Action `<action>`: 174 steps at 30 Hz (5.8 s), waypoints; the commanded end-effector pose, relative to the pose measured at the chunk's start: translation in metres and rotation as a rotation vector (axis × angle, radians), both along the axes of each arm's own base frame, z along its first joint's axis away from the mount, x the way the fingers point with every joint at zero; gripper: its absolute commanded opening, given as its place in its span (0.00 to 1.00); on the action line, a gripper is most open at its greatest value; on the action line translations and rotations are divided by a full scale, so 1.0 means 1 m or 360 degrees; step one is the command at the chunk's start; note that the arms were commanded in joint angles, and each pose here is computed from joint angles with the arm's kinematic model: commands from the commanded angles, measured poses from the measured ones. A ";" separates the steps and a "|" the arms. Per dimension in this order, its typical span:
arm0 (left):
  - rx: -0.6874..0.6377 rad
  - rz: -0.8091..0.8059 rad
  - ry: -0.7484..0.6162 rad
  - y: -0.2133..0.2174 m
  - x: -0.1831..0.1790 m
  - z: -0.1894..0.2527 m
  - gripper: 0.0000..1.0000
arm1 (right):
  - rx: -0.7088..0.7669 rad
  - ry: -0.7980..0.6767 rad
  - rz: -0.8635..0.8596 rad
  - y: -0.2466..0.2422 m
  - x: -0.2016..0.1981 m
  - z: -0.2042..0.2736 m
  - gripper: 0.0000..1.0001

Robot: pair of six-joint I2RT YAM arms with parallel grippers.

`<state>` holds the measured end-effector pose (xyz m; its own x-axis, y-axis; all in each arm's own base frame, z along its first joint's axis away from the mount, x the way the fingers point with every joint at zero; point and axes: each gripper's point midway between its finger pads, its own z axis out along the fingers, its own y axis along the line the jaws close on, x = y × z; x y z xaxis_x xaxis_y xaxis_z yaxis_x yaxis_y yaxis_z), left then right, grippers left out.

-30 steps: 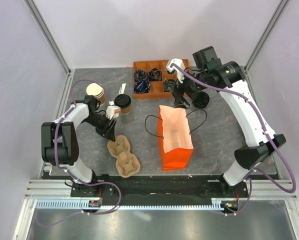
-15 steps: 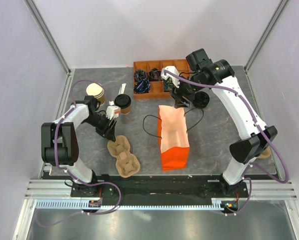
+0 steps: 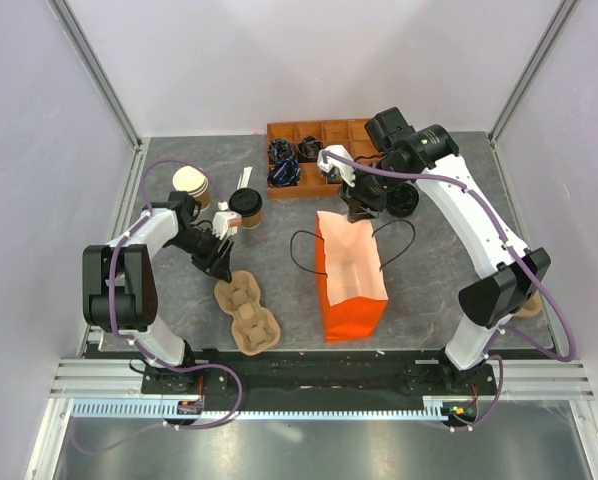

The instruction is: Pack the takeout coffee

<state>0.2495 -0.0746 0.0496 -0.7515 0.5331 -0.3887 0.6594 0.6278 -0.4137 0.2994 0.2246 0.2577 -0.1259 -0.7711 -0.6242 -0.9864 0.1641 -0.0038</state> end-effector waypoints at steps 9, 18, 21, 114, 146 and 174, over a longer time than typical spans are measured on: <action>0.0002 -0.0076 -0.0117 0.001 0.002 0.002 0.52 | 0.0054 -0.0056 0.0021 0.002 -0.007 0.023 0.00; -0.0041 -0.0082 -0.0184 -0.003 0.004 0.010 0.23 | 0.0115 -0.0142 -0.0016 0.002 -0.012 0.044 0.00; -0.0089 -0.0061 -0.0259 -0.008 0.005 0.027 0.10 | 0.0145 -0.0171 -0.0031 0.002 -0.015 0.053 0.00; 0.0431 -0.1495 -0.2119 -0.204 -0.074 0.339 0.02 | 0.0311 -0.0132 -0.0136 0.040 -0.058 0.079 0.00; 0.0371 -0.1495 -0.1485 -0.234 -0.108 0.213 0.03 | 0.0293 0.0130 0.0018 0.040 -0.110 0.057 0.00; 0.0113 -0.1459 -0.1680 -0.249 -0.107 0.251 0.52 | 0.0276 0.0068 -0.0036 0.039 -0.101 0.044 0.00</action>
